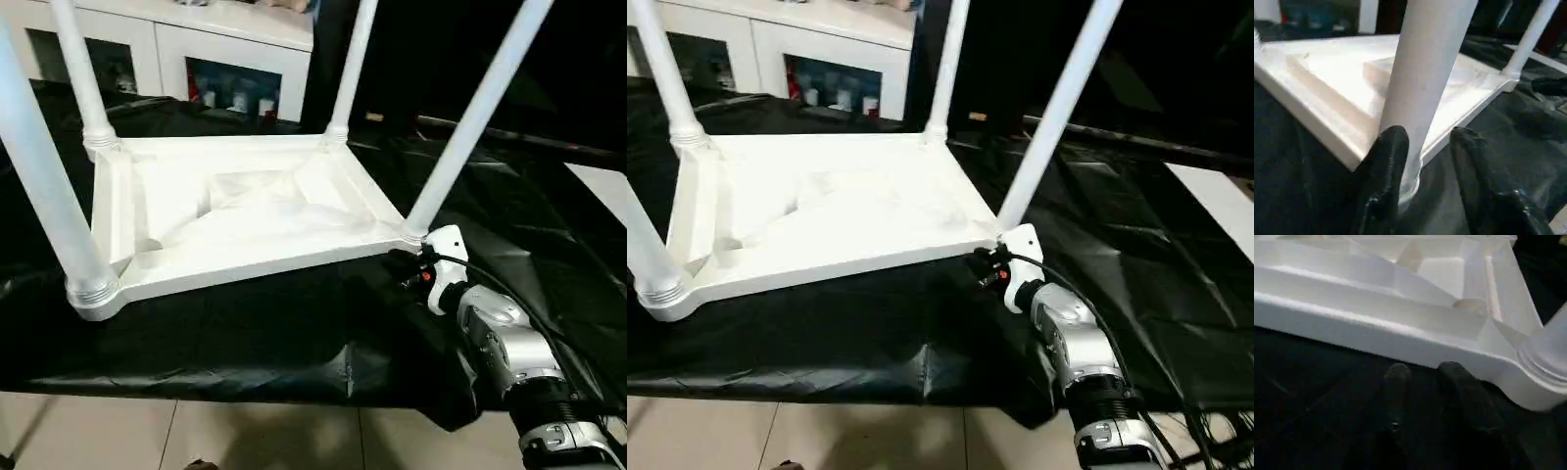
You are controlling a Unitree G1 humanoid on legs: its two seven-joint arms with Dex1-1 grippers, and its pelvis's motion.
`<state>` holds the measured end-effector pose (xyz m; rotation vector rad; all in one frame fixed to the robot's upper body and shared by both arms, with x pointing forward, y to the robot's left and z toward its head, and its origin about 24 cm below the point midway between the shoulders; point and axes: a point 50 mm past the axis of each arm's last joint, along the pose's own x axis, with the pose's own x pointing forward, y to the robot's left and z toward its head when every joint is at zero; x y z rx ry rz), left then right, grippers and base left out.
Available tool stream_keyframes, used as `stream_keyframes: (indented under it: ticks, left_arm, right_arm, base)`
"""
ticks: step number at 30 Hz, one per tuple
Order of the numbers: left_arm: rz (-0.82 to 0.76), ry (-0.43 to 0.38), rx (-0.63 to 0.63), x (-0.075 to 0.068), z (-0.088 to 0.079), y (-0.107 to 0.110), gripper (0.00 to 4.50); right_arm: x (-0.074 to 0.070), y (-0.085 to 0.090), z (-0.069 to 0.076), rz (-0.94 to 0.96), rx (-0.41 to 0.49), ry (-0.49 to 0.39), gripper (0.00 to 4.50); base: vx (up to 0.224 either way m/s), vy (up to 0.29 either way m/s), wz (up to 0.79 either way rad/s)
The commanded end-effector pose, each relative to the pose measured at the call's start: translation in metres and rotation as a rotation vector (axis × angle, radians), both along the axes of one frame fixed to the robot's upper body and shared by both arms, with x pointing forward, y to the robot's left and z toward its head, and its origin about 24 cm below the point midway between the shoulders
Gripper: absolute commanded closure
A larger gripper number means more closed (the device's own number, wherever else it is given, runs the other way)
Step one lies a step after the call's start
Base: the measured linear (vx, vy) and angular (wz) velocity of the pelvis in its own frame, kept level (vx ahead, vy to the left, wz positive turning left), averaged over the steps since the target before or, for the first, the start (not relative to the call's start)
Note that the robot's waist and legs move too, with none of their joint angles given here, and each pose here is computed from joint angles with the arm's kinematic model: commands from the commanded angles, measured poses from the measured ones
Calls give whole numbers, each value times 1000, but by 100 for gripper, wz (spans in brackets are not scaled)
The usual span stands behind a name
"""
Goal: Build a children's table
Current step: Rotate table base
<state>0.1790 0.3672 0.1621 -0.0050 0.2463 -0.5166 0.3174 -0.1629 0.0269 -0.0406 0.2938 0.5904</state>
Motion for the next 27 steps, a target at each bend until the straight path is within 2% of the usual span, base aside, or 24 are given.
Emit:
stream_keyframes:
  ticks: [1,3,6,7,9,11,15,20,22,23,25,26,27]
  left_arm:
    - [-35,-10,9,5,-1,-7,241]
    - [-42,-9,20,6,-2,-10,233]
    - [-65,-22,13,4,-2,-31,209]
    - [-65,-22,13,4,-2,-31,201]
    - [-55,-65,0,6,-5,-52,181]
    - [74,-135,34,4,-16,-67,162]
    - [195,-129,87,-6,-22,-57,130]
    - [98,-72,16,-21,-19,-71,95]
    - [135,-114,69,-23,-17,-66,86]
    - [144,-122,81,-23,-17,-65,74]
    - [217,-155,64,-21,-16,-61,52]
    - [269,-182,101,-21,-15,-55,52]
    - [302,-202,124,-19,-15,-52,38]
  right_arm:
    - [0,0,5,-2,-25,-12,304]
    - [0,1,5,-6,-26,-11,294]
    - [-3,3,5,-23,-26,-12,274]
    - [-3,3,5,-23,-26,-12,262]
    - [-6,6,7,-51,31,-27,243]
    - [-15,12,10,-100,100,-51,229]
    - [-23,23,13,-77,137,-45,195]
    - [-31,35,12,7,145,-36,150]
    - [-33,38,12,9,147,-43,140]
    - [-33,39,11,8,146,-43,118]
    - [-31,38,10,-8,145,-32,108]
    - [-30,39,10,-10,137,-31,108]
    - [-29,40,9,-15,140,-27,90]
  base:
    - [0,0,0]
    - [0,0,0]
    - [0,0,0]
    - [0,0,0]
    - [0,0,0]
    - [-37,-49,7]
    - [-1,12,-21]
    - [115,-55,-15]
    - [62,-46,-7]
    - [-61,-29,44]
    - [-28,-19,34]
    - [0,0,0]
    - [0,0,0]
